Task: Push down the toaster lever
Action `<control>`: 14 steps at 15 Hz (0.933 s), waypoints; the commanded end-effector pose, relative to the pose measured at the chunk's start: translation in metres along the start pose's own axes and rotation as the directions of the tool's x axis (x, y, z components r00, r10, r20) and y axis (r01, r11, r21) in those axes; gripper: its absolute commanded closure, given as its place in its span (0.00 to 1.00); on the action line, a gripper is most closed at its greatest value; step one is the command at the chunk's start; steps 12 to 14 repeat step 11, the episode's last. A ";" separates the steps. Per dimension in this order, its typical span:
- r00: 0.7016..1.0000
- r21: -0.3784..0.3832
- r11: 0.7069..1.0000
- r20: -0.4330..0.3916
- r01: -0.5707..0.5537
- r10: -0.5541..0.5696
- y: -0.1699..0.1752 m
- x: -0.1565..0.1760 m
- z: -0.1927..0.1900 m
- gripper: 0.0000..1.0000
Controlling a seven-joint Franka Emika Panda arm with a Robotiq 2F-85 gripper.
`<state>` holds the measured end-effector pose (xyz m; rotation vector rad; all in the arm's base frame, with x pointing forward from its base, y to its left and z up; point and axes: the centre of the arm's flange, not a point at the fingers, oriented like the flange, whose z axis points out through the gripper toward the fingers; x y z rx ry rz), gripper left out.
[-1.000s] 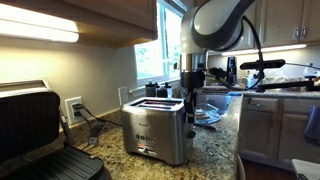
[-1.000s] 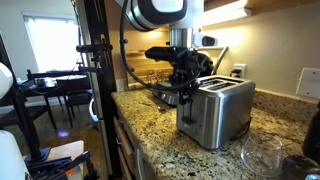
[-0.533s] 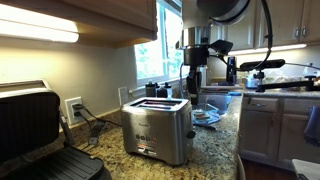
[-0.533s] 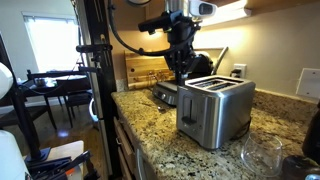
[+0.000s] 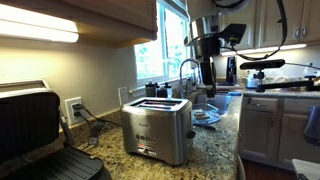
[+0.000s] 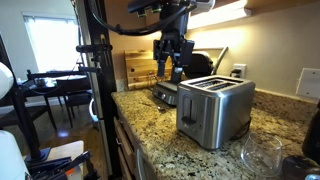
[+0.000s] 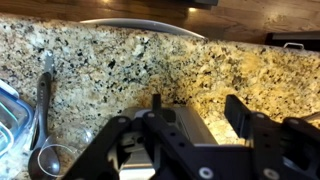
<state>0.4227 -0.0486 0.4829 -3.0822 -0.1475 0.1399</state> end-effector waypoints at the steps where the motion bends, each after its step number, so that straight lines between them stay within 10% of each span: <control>1: 0.999 -0.008 1.000 0.026 -0.026 0.026 0.007 -0.024 -0.016 0.03; 14: 1.000 -0.007 1.000 0.022 -0.013 0.013 0.008 -0.016 -0.013 0.00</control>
